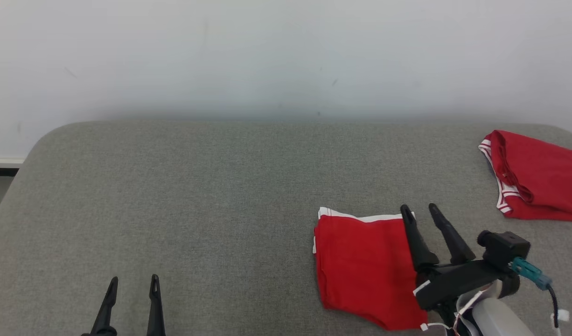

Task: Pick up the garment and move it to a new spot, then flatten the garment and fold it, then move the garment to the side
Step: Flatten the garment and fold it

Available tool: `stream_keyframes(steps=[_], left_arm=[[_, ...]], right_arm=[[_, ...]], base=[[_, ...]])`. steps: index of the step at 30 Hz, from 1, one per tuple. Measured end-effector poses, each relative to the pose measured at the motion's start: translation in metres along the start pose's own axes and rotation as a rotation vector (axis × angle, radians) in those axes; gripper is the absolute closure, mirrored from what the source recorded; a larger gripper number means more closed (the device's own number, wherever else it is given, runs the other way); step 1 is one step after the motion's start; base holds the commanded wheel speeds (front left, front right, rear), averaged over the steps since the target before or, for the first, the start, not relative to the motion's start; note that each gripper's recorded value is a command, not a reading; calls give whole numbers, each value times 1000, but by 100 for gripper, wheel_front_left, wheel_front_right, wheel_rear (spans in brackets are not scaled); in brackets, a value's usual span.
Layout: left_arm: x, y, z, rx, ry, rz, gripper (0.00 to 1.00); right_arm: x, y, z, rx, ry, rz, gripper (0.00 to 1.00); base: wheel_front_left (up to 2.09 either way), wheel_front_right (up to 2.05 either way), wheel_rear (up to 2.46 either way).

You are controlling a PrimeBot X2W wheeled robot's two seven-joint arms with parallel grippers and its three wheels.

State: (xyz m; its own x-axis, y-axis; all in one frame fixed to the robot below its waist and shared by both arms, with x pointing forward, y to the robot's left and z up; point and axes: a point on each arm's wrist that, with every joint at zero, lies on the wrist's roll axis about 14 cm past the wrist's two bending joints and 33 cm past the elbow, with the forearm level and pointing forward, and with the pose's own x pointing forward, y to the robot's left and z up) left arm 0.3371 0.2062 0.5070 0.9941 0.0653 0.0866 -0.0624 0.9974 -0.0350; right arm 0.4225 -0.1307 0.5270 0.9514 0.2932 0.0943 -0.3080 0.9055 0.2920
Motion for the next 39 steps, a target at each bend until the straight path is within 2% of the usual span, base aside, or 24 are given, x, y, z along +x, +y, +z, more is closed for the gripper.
stream_keyframes(steps=[7, 25, 32, 39], left_arm=[[7, -4, 4, 17, -15, -17, 0], [14, -17, 10, 66, -35, -64, 0], [9, -13, 11, 109, -34, -80, 0], [1, -10, 8, 129, -23, -88, 0]], right_arm=[[-29, -29, 28, -41, -101, -100, 0], [-103, -59, 41, -166, -155, -267, 0], [-113, -57, 40, -190, -154, -281, 0], [-112, -48, 32, -219, -127, -251, 0]], base=[[0, 0, 0], [0, 0, 0], [0, 0, 0], [0, 0, 0]])
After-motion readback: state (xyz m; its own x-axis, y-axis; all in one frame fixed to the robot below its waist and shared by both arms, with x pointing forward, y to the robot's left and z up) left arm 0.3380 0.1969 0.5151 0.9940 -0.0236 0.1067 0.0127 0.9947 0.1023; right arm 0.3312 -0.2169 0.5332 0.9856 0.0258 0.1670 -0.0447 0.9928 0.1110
